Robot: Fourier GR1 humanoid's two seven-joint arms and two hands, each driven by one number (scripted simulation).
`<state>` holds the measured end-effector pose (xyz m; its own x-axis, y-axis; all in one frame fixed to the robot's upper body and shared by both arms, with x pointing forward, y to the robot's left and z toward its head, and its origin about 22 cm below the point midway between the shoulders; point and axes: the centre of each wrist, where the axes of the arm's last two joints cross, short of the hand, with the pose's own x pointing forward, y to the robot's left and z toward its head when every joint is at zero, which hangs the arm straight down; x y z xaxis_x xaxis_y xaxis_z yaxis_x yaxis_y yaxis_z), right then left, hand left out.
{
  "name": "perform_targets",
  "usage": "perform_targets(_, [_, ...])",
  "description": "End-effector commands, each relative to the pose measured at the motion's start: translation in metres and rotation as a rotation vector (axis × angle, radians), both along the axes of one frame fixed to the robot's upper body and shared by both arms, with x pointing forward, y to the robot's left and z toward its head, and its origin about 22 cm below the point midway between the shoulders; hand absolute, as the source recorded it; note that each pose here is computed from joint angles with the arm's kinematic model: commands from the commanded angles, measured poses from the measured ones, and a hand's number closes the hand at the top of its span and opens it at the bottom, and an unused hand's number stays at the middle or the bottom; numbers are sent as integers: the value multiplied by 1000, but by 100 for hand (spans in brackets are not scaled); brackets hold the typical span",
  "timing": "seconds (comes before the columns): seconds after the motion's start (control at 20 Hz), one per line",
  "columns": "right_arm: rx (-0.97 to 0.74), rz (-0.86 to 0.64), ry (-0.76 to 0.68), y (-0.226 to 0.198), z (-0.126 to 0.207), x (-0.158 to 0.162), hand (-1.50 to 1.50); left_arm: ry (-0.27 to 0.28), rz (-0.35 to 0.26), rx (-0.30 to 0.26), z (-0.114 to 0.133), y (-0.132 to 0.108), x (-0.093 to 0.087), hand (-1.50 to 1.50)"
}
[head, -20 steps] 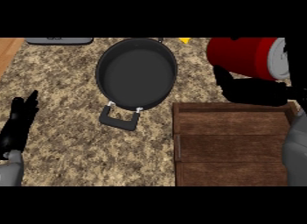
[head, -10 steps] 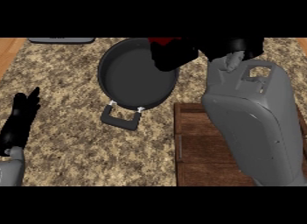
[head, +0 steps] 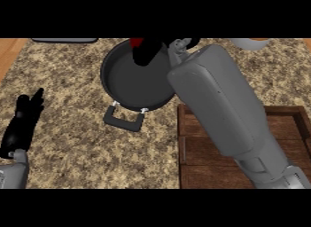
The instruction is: Pick the can from the tray and place it in the pot
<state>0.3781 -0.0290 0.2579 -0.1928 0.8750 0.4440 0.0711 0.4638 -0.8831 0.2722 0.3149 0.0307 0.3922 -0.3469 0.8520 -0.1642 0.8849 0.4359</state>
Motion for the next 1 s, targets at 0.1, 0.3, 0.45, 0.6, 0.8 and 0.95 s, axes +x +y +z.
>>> perform_targets(0.1, [96,-23,208,2,-35,24,-150,9,0,14,-4,0,-1,0])
perform_targets(0.3, [177,1,198,9,-50,39,-150,-5,-23,6,4,3,16,0])
perform_targets(0.45, [348,-1,165,4,-64,37,-150,-4,-34,16,6,12,6,0])
perform_targets(0.6, [524,-39,83,-8,-63,42,-150,-16,-18,21,4,-2,7,0])
perform_targets(0.8, [690,-94,-20,-12,-62,40,-150,-2,-23,13,-7,-8,1,0])
perform_targets(0.95, [722,-151,-93,-27,-76,44,-150,2,9,17,6,8,3,0])
